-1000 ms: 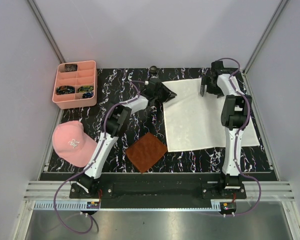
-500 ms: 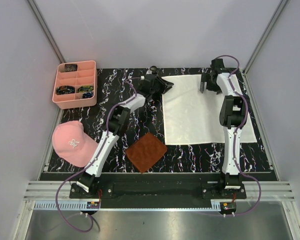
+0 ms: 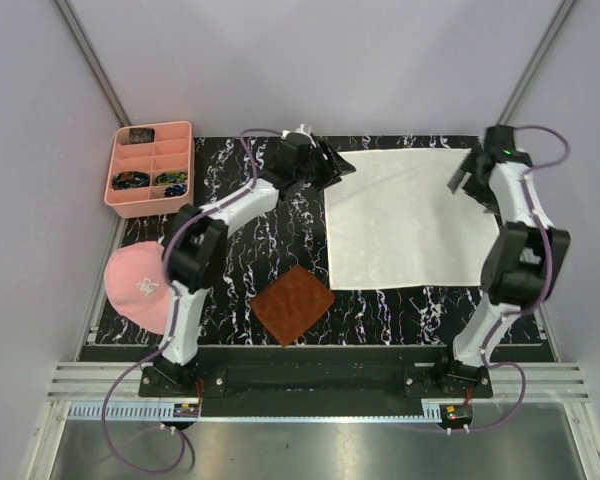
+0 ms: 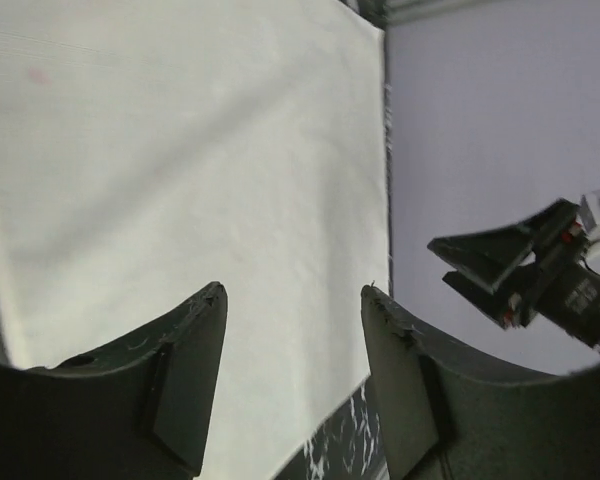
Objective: Fold the napkin into a case and place the utensils inside
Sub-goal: Pick up the flattened napkin from the center of the board.
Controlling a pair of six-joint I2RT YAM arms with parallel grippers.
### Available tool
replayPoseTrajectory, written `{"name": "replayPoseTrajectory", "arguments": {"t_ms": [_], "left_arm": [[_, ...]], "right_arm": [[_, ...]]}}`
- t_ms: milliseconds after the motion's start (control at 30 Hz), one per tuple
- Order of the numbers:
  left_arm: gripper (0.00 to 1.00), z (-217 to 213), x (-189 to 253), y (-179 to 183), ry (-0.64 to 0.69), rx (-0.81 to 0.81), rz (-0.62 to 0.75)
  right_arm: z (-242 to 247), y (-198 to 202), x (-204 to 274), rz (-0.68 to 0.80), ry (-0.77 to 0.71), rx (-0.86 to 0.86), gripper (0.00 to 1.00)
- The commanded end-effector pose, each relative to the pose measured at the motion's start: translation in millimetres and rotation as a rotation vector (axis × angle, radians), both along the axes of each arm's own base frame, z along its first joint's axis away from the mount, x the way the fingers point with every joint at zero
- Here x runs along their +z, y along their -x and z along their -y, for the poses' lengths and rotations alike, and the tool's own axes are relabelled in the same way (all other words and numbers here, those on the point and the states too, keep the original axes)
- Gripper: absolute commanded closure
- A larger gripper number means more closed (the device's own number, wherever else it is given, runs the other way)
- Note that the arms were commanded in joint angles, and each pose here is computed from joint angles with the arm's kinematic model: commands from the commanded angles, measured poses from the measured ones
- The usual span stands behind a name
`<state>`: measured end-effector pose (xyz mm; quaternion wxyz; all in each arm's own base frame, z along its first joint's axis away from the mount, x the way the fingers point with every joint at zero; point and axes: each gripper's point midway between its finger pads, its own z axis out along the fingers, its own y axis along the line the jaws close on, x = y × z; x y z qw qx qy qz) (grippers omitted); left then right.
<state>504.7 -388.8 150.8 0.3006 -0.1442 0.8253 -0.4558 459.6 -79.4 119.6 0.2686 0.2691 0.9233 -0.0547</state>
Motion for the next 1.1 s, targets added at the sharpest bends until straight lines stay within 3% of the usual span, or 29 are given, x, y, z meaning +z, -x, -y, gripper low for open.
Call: {"name": "replayPoseTrajectory", "arguments": {"t_ms": [0,67,100,233,300,467,633,933,1067], "left_arm": [[0.42,15.4,70.3,69.2,-0.042,-0.142,0.166],[0.45,26.2,71.7,95.2,-0.041,-0.194,0.164],[0.46,26.5,63.3,107.7,-0.059,-0.216,0.138],[0.48,36.6,74.1,152.3,-0.087,-0.33,0.143],[0.49,38.7,79.0,172.3,-0.103,-0.384,0.155],[0.47,32.4,73.8,221.6,-0.185,-0.504,0.192],[0.44,23.2,50.1,263.6,-0.271,-0.598,0.231],[0.4,6.1,35.5,289.7,-0.382,-0.669,0.274],[0.39,6.0,44.5,293.2,-0.362,-0.678,0.284]], "right_arm": [[72.5,91.0,-4.0,0.019,-0.049,-0.37,0.02],[86.8,111.9,0.4,0.067,-0.032,-0.444,0.05],[96.7,138.1,-18.3,0.024,-0.016,-0.512,0.07],[123.6,184.4,-30.6,0.039,0.027,-0.661,0.19],[128.1,195.0,-35.9,0.037,0.021,-0.682,0.24],[136.6,202.4,-47.9,-0.003,0.055,-0.694,0.35],[138.1,197.6,-58.0,-0.004,0.043,-0.702,0.36],[134.5,189.8,-81.6,-0.029,-0.011,-0.714,0.4],[134.7,189.2,-92.2,-0.052,-0.03,-0.719,0.4]]}}
